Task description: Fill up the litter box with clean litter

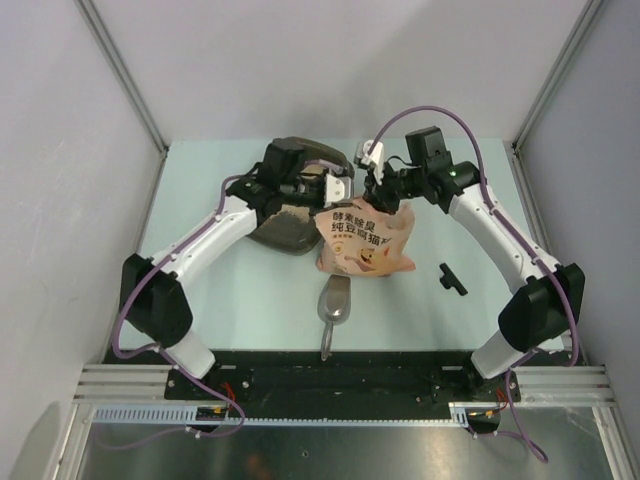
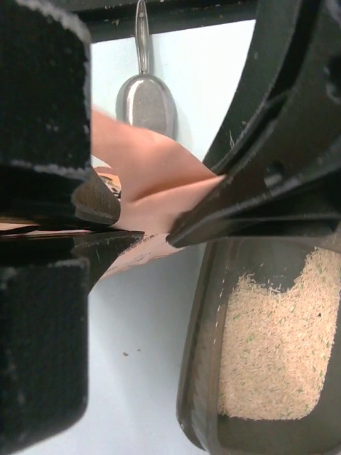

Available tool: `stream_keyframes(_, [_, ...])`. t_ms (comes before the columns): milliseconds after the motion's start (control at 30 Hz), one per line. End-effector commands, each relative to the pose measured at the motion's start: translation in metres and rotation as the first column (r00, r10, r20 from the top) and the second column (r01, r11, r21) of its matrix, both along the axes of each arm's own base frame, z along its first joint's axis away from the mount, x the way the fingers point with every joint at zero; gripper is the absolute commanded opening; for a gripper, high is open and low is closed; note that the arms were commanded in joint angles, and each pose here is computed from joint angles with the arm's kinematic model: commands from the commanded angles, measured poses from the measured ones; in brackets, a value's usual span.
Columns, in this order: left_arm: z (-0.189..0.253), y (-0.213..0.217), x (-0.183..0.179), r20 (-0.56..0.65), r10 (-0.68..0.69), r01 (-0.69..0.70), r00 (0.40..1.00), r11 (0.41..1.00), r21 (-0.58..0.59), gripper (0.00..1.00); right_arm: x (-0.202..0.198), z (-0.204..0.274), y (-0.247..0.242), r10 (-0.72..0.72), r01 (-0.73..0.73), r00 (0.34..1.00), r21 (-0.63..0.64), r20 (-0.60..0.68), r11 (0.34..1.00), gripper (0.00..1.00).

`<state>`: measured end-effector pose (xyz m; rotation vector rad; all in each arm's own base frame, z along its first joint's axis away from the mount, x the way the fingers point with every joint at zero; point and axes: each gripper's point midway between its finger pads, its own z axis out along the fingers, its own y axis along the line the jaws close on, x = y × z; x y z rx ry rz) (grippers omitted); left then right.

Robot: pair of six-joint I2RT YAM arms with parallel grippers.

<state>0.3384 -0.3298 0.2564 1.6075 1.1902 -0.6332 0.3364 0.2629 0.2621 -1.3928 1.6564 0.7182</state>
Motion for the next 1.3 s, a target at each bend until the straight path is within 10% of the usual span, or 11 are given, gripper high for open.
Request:
stream_keyframes(0, [0.017,-0.006,-0.005,0.089,-0.033,0.033,0.995,0.999,0.005,0.0,0.017,0.054,-0.021,-0.147,0.139,0.985,0.097,0.09,0.986,0.18])
stream_keyframes(100, [0.03,-0.018,-0.006,0.076,-0.035,0.037,0.996,0.999,-0.02,0.0,0.054,0.072,-0.058,-0.402,0.396,0.916,0.17,0.002,0.903,0.63])
stream_keyframes(233, [0.048,-0.027,-0.007,0.024,-0.007,0.008,1.0,0.998,-0.058,0.0,0.076,0.078,-0.097,-0.601,0.606,0.796,0.121,-0.076,0.786,0.73])
stream_keyframes(800, [0.072,-0.016,-0.028,0.007,0.058,-0.057,0.998,0.993,-0.103,0.0,0.012,-0.018,-0.102,-0.625,0.591,0.715,-0.206,-0.313,0.78,0.73])
stream_keyframes(1267, [0.074,-0.01,-0.025,0.036,0.088,-0.085,0.995,0.992,-0.096,0.0,-0.01,-0.065,-0.121,-0.729,0.61,0.578,-0.399,-0.367,0.685,0.48])
